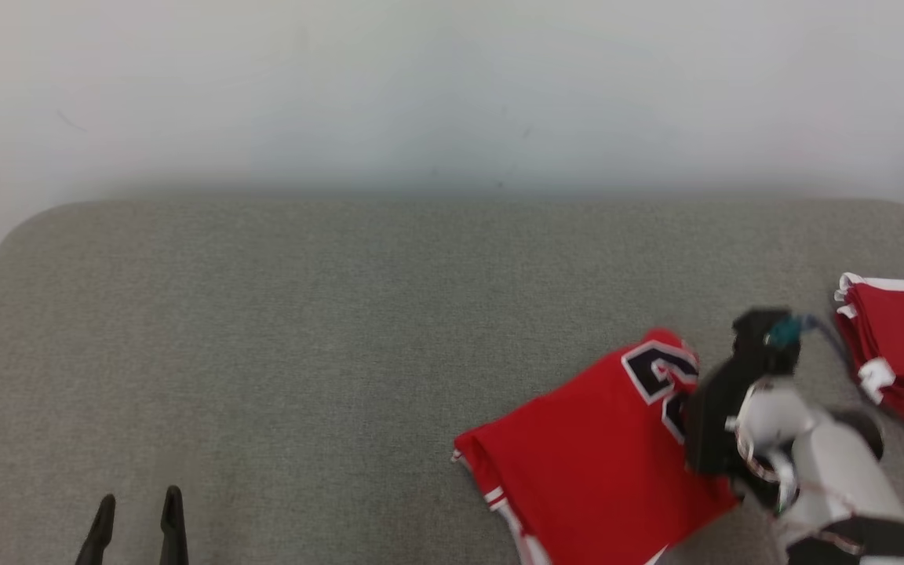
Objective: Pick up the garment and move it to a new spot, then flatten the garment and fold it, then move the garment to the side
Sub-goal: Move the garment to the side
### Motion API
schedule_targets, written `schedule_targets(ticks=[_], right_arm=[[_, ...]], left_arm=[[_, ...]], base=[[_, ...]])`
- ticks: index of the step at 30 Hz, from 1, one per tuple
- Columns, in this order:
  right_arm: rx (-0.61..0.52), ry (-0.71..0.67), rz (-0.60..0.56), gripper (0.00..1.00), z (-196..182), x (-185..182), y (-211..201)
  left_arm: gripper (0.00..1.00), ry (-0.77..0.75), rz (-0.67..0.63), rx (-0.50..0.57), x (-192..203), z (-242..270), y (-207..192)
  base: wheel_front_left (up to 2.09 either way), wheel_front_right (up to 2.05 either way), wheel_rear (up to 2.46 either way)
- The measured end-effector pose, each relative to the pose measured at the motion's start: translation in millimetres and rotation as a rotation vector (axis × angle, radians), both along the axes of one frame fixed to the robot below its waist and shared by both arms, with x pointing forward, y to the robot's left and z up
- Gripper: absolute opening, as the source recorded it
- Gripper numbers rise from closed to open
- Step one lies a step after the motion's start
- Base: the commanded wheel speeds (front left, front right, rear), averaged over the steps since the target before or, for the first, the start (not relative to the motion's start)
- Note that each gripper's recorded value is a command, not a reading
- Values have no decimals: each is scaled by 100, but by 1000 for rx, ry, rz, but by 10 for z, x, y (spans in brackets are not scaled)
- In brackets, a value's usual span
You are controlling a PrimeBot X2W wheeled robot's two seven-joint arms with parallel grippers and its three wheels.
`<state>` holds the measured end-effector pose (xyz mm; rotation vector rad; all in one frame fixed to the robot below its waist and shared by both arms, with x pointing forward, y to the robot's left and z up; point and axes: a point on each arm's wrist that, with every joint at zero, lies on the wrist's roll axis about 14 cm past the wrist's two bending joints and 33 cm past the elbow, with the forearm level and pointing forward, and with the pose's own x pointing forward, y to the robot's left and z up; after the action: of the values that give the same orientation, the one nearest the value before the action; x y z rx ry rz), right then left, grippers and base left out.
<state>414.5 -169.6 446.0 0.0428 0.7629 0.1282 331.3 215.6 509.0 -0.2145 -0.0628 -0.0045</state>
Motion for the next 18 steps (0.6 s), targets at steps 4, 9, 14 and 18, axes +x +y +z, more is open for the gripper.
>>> schedule_targets(ticks=[4,9,14,18], right_arm=[[-16,-53,-56,0,342,328,-274],[-56,-86,-172,0,622,582,-787],[-86,-94,-292,0,736,623,-1273],[-111,-102,-384,0,774,577,-1623]], left_arm=[[100,-11,-27,1,146,25,-73],[100,8,-71,-7,321,-56,-219],[100,38,-108,-12,468,-181,-325],[100,44,-141,-11,602,-228,-408]], base=[[0,0,0],[0,0,0],[0,0,0],[0,0,0]])
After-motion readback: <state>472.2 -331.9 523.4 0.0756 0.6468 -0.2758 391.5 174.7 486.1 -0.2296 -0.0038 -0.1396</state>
